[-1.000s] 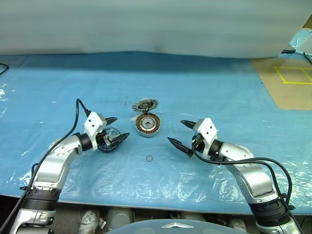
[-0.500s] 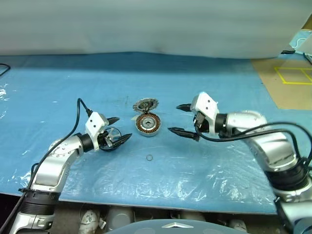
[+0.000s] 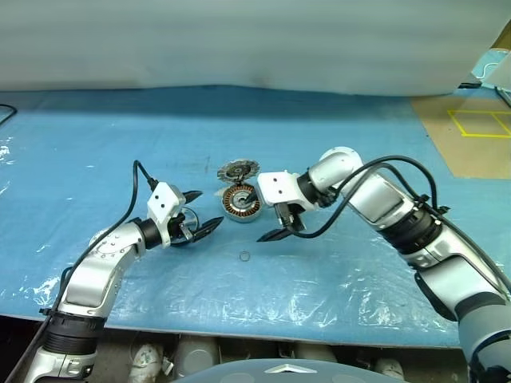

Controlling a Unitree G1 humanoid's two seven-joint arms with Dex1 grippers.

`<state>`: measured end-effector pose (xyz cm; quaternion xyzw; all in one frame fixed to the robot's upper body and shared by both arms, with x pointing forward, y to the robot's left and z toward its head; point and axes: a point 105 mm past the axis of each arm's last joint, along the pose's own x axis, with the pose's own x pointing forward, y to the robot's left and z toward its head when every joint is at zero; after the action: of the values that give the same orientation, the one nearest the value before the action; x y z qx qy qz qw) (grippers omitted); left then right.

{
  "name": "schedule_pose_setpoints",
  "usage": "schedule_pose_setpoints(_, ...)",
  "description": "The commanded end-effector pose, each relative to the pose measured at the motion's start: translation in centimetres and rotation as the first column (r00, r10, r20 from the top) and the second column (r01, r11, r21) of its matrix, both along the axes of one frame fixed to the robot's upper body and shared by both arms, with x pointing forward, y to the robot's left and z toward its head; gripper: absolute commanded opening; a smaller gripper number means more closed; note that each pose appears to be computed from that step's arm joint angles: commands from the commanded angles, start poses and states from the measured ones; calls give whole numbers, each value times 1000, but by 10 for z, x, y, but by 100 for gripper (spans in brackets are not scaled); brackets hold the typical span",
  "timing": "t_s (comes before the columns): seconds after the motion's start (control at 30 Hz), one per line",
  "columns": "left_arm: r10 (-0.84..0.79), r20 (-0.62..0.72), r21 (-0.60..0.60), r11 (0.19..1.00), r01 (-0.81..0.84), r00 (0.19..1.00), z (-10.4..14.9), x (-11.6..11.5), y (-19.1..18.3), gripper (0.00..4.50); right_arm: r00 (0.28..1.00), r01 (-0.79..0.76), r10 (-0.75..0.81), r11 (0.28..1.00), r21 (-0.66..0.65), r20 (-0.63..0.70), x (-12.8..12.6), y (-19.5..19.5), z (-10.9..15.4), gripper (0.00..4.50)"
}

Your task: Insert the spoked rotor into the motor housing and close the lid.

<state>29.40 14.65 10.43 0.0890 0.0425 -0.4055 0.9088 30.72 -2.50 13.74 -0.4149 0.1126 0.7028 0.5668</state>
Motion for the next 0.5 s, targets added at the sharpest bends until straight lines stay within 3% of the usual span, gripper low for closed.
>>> schedule_pose_setpoints(0.03,11,55,3,1000,-11,998,8,-1,2,450,997,-31,32,999,-14,64,15,7,1,446)
schedule_pose_setpoints(0.5,63,76,7,998,-64,995,13,0,11,450,999,10,-10,1000,-10,31,40,12,-27,446)
